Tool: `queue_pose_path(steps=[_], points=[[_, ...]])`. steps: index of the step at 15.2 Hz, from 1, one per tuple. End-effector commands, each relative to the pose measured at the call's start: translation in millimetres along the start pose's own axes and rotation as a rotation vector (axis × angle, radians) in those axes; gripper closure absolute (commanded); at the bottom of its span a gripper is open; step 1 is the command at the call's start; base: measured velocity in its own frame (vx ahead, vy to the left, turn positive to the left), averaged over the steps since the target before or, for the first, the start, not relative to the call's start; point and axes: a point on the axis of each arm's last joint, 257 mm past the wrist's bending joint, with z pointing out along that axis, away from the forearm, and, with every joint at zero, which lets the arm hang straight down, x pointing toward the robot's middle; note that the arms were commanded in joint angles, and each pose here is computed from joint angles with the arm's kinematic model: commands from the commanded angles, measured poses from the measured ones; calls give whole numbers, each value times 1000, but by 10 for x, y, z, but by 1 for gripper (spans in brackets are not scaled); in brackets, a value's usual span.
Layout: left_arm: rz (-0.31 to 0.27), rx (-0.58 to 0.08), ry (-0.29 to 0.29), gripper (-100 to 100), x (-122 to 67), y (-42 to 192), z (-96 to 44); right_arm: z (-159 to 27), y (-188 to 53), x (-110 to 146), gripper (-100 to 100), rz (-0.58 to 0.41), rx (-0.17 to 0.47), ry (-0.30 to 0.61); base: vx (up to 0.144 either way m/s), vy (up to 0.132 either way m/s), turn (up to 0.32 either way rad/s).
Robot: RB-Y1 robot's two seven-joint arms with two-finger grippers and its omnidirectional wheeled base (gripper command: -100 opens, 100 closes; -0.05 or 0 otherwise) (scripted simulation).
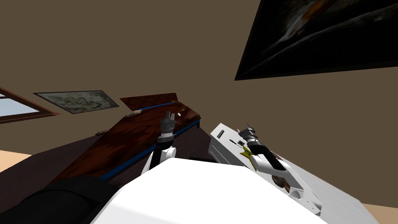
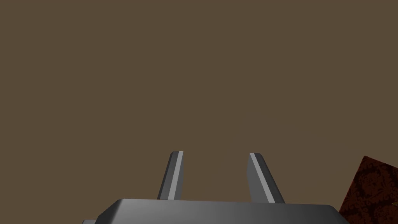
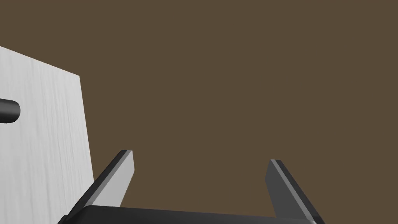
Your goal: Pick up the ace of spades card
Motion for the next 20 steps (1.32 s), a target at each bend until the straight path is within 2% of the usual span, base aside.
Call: queue_pose_path(steps=[1, 3, 4, 6, 7, 10, 11, 13, 14, 17, 18, 20], points=[[0, 0, 0, 0, 0, 0, 0, 15, -80, -137, -100, 52, 37, -39, -15, -32, 140], [0, 0, 0, 0, 0, 0, 0, 15, -85, -141, -100, 76, 38, -41, -5, -22, 28], [0, 0, 0, 0, 0, 0, 0, 35, -159, -305, -100, 116, 71, -83, -7, -18, 103], [0, 0, 0, 0, 0, 0, 0, 31, -186, -328, -100, 148, 79, -94, -11, -24, 107], [0, 0, 0, 0, 0, 0, 0, 42, -256, -490, -100, 179, 108, -136, -17, -27, 142], [0, 0, 0, 0, 0, 0, 0, 35, -286, -516, -100, 223, 116, -150, -13, -24, 58], [0, 0, 0, 0, 0, 0, 0, 33, -367, -687, -100, 264, 147, -199, -9, -19, 116], [0, 0, 0, 0, 0, 0, 0, 27, -385, -702, -100, 300, 149, -209, -14, -24, 108], [0, 0, 0, 0, 0, 0, 0, 19, -454, -861, -100, 333, 174, -256, -14, -29, 105], [0, 0, 0, 0, 0, 0, 0, 7, -482, -884, -100, 378, 178, -271, -12, -24, 68], [0, 0, 0, 0, 0, 0, 0, -14, -555, -1044, -100, 422, 201, -323, -17, -13, 121], [0, 0, 0, 0, 0, 0, 0, -25, -577, -1061, -100, 457, 203, -336, -18, -24, 105]])
